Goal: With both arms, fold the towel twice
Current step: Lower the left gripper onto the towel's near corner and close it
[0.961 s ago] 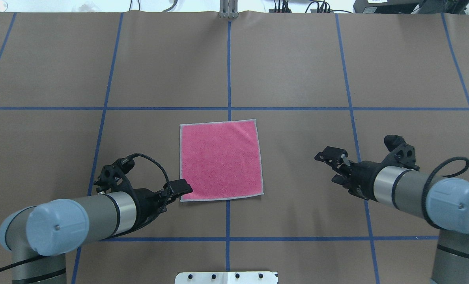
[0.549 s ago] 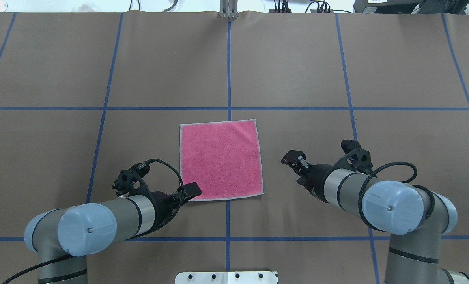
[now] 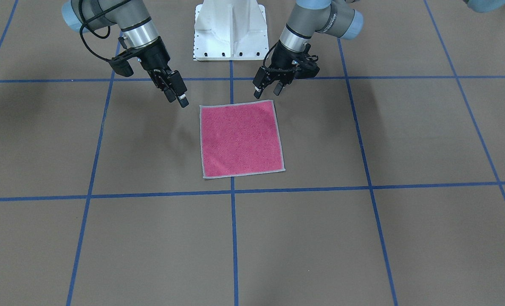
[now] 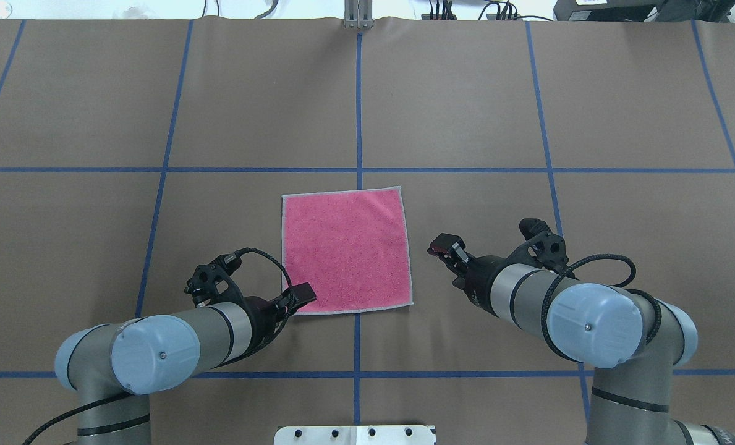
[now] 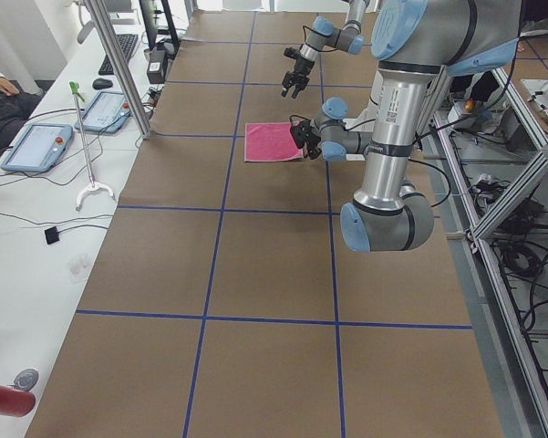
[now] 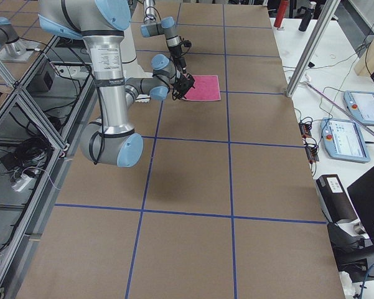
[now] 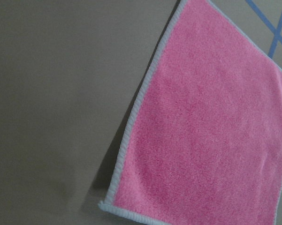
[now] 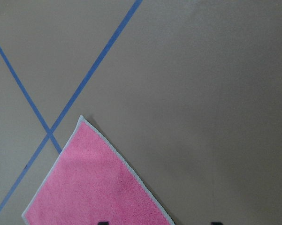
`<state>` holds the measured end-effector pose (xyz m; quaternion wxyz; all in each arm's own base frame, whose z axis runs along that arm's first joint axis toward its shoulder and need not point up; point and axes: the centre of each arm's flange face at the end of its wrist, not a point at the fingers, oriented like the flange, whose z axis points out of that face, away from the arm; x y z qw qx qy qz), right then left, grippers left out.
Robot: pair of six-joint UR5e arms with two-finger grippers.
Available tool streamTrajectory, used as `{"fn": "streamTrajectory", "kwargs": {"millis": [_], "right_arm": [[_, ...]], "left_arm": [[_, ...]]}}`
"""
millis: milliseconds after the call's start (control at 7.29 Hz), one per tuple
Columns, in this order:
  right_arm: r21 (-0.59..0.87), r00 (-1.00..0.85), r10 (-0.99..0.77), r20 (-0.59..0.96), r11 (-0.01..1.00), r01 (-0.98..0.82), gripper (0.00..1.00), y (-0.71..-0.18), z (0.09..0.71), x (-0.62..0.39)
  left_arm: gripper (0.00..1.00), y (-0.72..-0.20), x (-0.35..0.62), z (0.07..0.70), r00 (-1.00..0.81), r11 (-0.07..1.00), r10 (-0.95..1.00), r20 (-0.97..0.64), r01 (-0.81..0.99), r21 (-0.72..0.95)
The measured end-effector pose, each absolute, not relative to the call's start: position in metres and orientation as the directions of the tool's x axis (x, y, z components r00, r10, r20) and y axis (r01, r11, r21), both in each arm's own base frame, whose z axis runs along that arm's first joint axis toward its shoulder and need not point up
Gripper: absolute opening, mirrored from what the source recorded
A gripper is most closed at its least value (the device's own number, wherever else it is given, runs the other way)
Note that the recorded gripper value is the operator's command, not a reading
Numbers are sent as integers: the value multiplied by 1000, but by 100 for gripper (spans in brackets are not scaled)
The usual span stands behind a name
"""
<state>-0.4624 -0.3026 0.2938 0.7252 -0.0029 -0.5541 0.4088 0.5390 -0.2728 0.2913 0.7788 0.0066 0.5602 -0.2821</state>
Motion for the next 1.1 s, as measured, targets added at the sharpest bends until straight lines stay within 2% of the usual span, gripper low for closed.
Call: {"fn": "streamTrajectory", "kwargs": {"millis": [412, 1098], "right_arm": [[-456, 44, 592, 805, 664, -592, 80, -302, 291, -463], [-459, 37, 590, 807, 665, -589, 80, -302, 290, -462]], "left_arm": [[87, -280, 536, 292, 157, 831, -417, -895, 464, -305], [88, -279, 533, 336, -9, 849, -367, -930, 404, -340]]}}
